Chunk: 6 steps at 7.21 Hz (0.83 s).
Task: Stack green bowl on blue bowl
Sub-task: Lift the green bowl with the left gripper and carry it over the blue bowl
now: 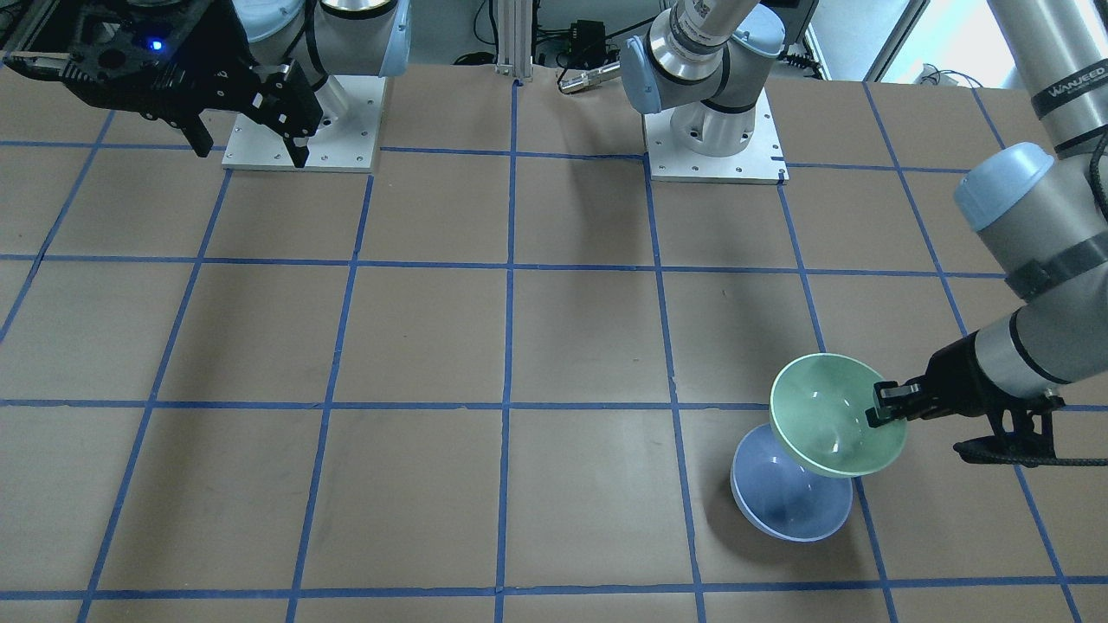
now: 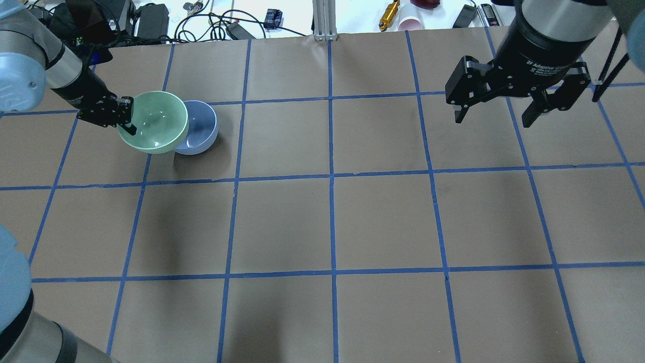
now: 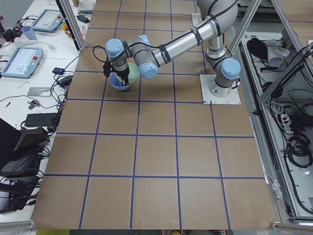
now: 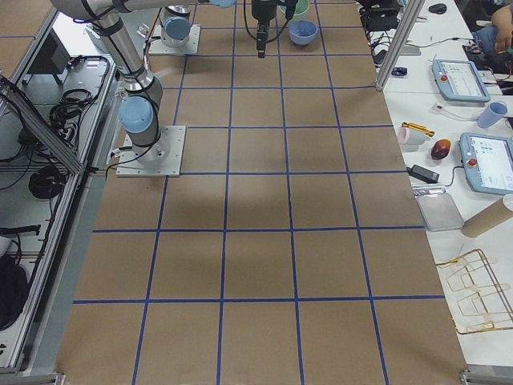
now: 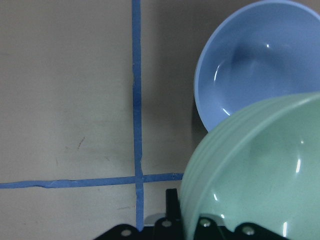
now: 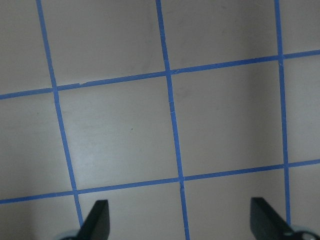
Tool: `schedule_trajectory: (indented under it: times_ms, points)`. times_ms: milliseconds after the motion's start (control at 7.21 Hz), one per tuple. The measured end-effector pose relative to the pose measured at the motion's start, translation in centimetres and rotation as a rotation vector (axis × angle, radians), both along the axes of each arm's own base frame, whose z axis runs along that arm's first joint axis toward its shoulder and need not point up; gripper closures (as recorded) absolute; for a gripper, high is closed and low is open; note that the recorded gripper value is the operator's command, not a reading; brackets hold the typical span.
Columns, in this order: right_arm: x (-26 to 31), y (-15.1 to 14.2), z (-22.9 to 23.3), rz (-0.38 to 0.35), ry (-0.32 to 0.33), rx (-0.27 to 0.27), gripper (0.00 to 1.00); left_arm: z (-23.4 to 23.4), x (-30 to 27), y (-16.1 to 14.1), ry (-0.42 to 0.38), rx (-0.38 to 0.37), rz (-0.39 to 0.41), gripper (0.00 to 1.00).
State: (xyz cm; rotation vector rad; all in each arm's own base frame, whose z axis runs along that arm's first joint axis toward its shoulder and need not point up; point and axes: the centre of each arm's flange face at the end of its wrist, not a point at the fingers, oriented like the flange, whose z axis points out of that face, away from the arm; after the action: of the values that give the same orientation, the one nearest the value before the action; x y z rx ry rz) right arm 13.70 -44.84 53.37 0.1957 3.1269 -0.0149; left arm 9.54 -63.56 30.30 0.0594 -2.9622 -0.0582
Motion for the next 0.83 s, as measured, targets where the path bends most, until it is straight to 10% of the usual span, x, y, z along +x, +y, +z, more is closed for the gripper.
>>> schedule_trajectory:
  times_ms: [832]
  points:
    - [0.0, 0.0, 0.0, 0.000, 0.000, 0.000, 0.00, -2.2, 0.0, -3.8, 0.056, -0.024, 0.014, 0.92]
